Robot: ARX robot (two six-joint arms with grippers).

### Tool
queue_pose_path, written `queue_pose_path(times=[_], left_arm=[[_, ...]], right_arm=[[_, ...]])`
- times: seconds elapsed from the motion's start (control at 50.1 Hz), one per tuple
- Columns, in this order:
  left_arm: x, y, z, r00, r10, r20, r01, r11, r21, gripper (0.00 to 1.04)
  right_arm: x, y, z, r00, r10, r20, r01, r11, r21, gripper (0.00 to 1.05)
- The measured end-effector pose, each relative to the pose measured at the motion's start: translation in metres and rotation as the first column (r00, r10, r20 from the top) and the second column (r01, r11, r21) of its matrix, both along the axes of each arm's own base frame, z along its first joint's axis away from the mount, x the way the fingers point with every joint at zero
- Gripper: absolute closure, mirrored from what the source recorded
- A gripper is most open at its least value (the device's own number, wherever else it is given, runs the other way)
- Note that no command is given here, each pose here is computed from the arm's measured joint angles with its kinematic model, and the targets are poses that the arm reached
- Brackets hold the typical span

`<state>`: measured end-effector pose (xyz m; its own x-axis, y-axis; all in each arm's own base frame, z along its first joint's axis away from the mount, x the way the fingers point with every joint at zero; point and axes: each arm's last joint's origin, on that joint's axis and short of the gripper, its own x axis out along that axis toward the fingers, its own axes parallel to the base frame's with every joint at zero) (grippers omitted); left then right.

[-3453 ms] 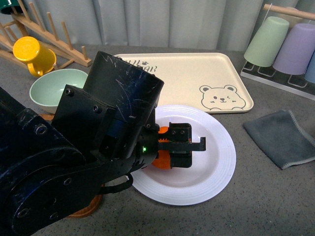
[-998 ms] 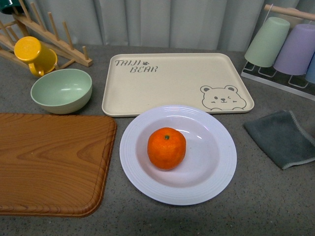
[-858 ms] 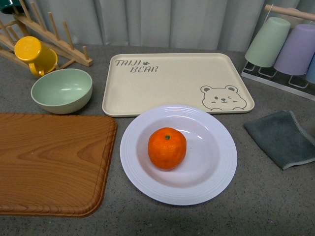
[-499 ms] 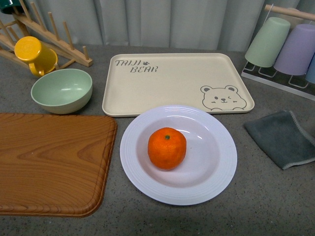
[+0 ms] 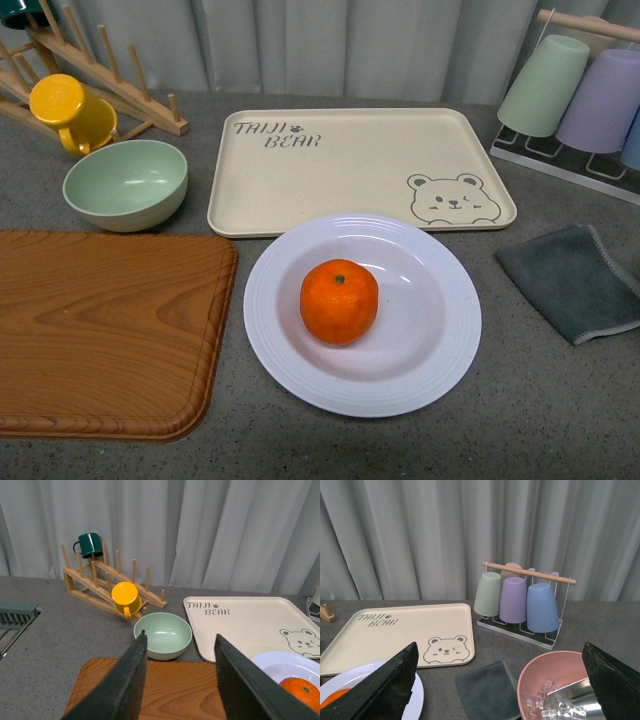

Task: Place orange and plate with both arms

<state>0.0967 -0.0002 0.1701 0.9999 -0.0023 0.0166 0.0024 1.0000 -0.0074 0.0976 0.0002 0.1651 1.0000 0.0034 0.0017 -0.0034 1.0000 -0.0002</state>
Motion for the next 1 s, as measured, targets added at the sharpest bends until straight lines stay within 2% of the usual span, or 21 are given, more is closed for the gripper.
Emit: queue_pose_path(times=[0.12,0.22,0.319,0.539,0.579,0.599,0.659,0.738,0.878,0.998], left_arm=[[0.0,0.0,0.0,1.0,0.0,0.0,0.0,1.0,0.0,0.43],[0.0,0.0,0.0,1.0,0.0,0.0,0.0,1.0,0.0,0.2],[0.0,0.0,0.0,1.0,0.0,0.0,0.0,1.0,0.002,0.05],[0.0,0.0,0.0,1.0,0.0,0.0,0.0,1.0,0.002,0.06],[0.0,0.0,0.0,1.0,0.0,0.0,0.0,1.0,0.002,0.06],[0.0,0.0,0.0,1.0,0.0,0.0,0.0,1.0,0.002,0.06],[0.0,0.0,0.0,1.0,-0.001,0.0,0.001,1.0,0.003,0.06],[0.0,0.0,0.0,1.0,0.0,0.0,0.0,1.0,0.002,0.06],[0.0,0.0,0.0,1.0,0.0,0.0,0.0,1.0,0.003,0.06],[0.0,0.0,0.0,1.0,0.0,0.0,0.0,1.0,0.003,0.06]], right_arm=[[0.0,0.0,0.0,1.0,0.0,0.0,0.0,1.0,0.0,0.09],[0.0,0.0,0.0,1.0,0.0,0.0,0.0,1.0,0.0,0.09],[0.0,0.0,0.0,1.0,0.0,0.0,0.0,1.0,0.0,0.09],[0.0,0.0,0.0,1.0,0.002,-0.002,-0.002,1.0,0.0,0.09],[0.0,0.0,0.001,0.999,0.018,-0.041,-0.018,1.0,0.004,0.09],[0.0,0.0,-0.001,0.993,0.047,-0.109,-0.045,0.999,0.017,0.09],[0.007,-0.001,-0.003,0.961,0.091,-0.262,-0.075,0.995,0.07,0.09],[0.031,-0.006,-0.012,0.897,0.114,-0.428,-0.031,0.98,0.197,0.09],[0.066,-0.008,-0.027,0.813,0.189,-0.551,-0.002,0.947,0.322,0.09],[0.094,-0.002,-0.05,0.69,0.298,-0.66,0.012,0.907,0.421,0.09]])
